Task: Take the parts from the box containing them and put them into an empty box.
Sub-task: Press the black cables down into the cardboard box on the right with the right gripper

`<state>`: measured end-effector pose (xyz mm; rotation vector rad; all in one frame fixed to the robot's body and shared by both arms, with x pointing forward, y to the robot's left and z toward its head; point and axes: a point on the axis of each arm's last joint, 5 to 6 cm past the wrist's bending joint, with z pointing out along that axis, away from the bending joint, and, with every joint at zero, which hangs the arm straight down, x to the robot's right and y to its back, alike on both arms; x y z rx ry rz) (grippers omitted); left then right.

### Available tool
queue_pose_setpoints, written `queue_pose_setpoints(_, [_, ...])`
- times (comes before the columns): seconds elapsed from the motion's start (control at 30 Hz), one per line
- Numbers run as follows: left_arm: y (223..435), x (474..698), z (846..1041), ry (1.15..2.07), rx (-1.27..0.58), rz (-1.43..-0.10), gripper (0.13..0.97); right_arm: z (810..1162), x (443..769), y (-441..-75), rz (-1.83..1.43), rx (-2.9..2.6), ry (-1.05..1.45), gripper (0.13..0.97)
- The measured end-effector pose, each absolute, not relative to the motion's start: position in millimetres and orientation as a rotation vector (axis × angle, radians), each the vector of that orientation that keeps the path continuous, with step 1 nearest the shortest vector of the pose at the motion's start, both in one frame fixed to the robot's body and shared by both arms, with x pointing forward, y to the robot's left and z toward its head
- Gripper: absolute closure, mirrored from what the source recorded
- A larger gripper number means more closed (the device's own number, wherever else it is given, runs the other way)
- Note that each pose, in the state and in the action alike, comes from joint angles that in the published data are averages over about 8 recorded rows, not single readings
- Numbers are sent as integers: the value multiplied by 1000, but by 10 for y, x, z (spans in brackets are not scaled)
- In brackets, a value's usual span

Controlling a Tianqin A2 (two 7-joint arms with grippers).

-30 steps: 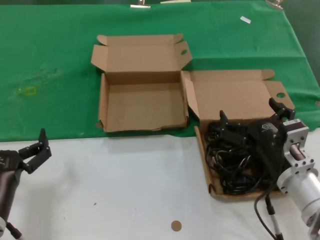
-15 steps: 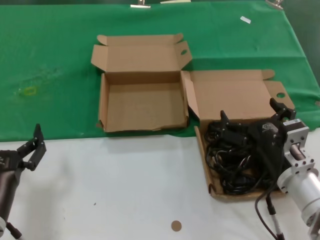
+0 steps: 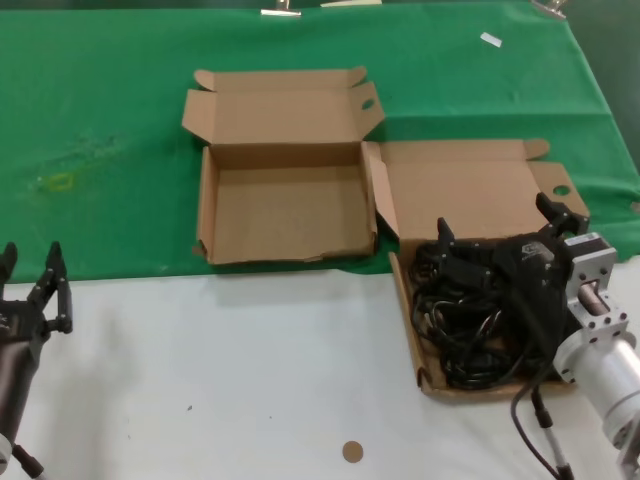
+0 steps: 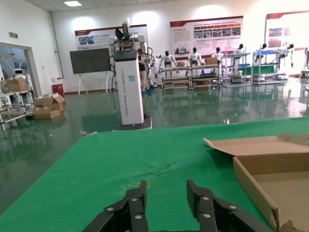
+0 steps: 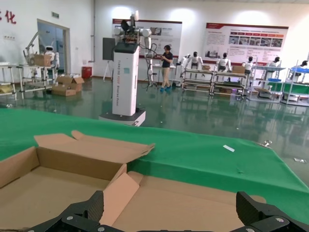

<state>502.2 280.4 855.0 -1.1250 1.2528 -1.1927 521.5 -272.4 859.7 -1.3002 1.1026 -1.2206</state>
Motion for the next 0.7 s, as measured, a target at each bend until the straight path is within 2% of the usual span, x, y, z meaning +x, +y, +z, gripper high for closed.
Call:
queue_pose_setpoints(0.13, [2804,5022,8550,1253,-1125,-1193,689,8626,5209,-2751,-1220,-1324,1091,130])
queue_pose_setpoints(0.4, [2804,5022,8550,1253,-1125,-1193,848,8740,5215,-2886,-1207,-1426,1038,130])
queue_pose_setpoints(0.7, [2804,5022,8550,1253,-1125,-1193,935,8981,5231,-3091,-1193,-1625,873,130])
